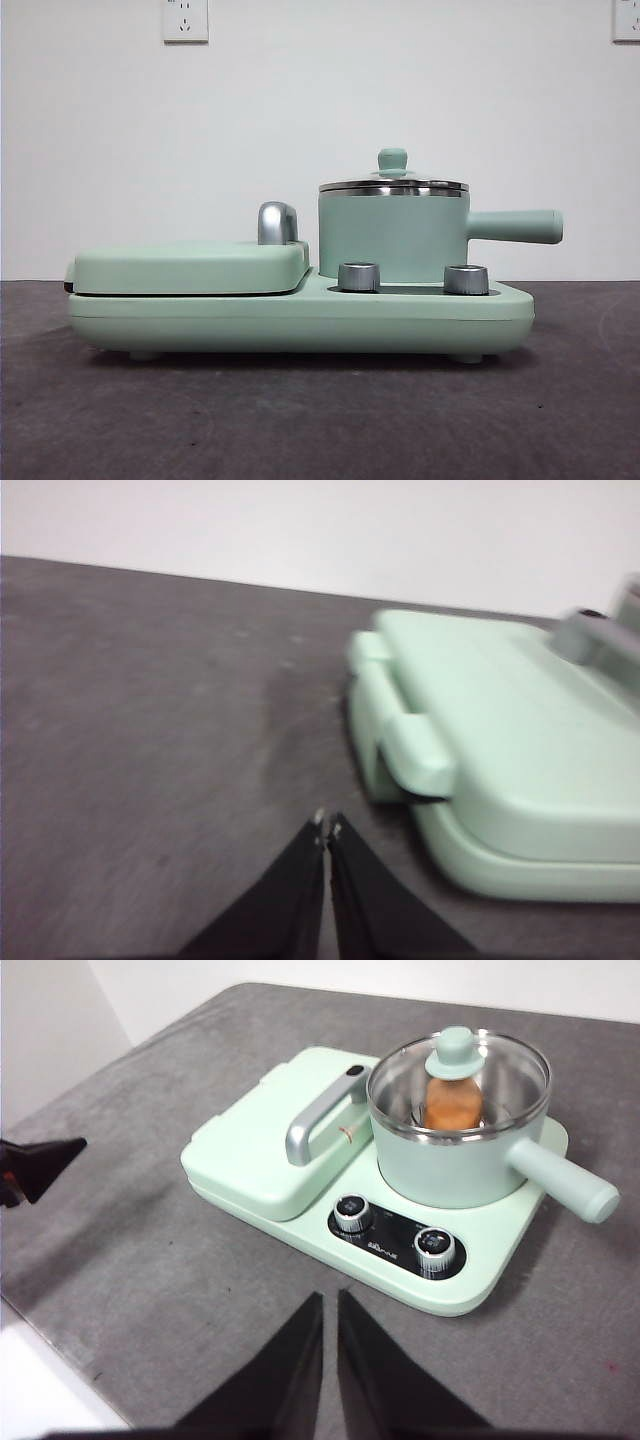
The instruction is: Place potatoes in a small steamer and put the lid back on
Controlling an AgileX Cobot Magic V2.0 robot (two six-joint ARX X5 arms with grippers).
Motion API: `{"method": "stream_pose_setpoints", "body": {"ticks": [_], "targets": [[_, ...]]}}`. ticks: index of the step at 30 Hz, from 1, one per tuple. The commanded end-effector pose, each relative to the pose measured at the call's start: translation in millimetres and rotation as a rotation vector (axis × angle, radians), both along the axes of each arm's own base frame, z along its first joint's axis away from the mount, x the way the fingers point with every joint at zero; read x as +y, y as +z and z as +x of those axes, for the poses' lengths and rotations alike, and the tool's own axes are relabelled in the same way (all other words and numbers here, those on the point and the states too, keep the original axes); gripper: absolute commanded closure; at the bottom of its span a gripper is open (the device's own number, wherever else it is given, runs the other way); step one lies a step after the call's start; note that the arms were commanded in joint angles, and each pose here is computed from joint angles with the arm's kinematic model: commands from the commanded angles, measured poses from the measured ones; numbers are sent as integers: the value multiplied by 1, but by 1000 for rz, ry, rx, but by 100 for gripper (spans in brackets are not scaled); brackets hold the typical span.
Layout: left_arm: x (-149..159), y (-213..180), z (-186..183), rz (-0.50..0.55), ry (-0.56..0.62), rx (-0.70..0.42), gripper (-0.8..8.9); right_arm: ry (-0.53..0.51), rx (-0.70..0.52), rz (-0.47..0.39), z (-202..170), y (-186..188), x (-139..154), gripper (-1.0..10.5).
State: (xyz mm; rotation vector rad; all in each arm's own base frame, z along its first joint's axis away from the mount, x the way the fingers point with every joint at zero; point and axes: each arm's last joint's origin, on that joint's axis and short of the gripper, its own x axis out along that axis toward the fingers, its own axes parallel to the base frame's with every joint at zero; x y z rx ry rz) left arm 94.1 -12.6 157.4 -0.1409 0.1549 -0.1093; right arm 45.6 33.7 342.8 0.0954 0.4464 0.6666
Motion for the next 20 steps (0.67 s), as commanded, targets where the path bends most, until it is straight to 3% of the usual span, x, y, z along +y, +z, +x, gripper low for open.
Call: {"method": "stream_pose_setpoints", "body": {"ticks": [1,10,20], "targets": [[3,-6,1,-4,43,15,803,10,-19,3,0,3,0,925],[6,-8,1,157,50,18,803,10,-19,3,0,3,0,925],[6,-8,1,156,51,18,803,10,-19,3,0,3,0,925]]}}
